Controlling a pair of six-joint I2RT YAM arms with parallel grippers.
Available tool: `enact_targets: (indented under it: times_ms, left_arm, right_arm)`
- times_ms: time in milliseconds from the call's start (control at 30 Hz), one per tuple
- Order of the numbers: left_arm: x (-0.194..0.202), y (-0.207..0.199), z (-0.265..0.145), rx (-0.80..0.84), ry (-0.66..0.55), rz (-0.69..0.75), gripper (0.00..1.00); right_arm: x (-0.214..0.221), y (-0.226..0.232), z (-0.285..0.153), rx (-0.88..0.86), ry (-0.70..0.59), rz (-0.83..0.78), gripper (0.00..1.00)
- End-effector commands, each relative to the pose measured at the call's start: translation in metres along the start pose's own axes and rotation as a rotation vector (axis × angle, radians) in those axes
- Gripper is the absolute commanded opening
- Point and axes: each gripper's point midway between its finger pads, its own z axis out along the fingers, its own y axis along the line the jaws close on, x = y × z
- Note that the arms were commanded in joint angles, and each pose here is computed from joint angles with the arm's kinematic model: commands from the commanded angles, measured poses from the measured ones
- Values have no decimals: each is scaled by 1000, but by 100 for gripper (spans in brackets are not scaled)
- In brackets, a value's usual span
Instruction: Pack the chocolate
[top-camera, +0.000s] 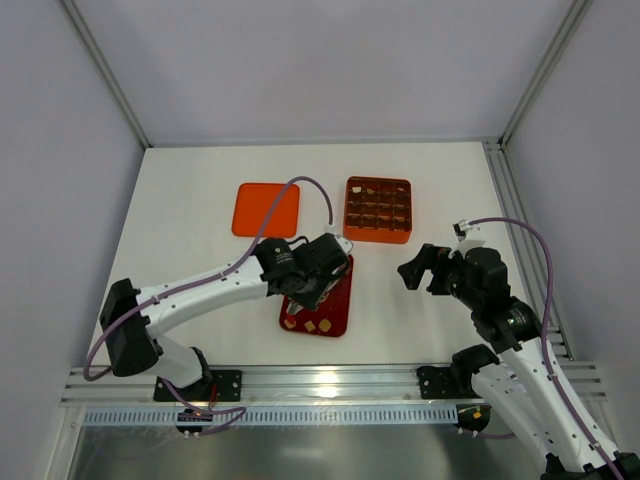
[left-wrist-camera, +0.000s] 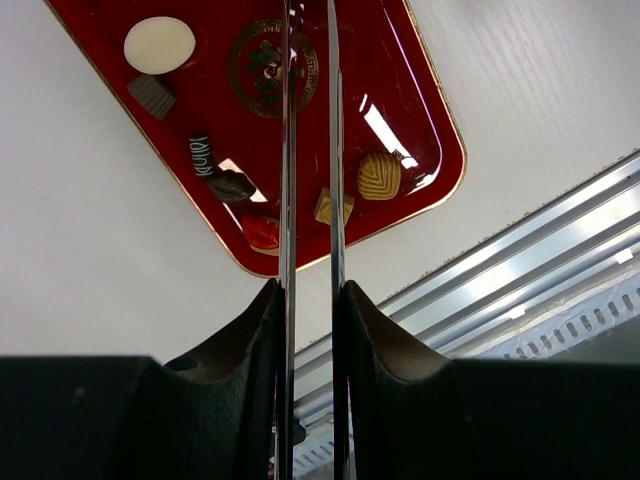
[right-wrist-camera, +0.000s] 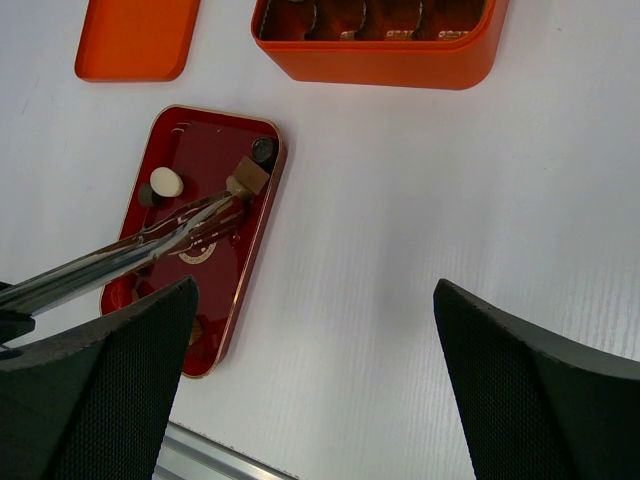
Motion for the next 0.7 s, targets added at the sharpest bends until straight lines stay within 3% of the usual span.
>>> enact_targets:
  times_ms: [0,667]
  left_arm:
    - [-14,2,-23,11,-78,-8,17]
    - [-19,9,-46,6,-131,-28,16]
  right_arm:
    - [-7,4,1,-18,-29,4,100]
    - [-12,6,4,-21,-30,-7,100]
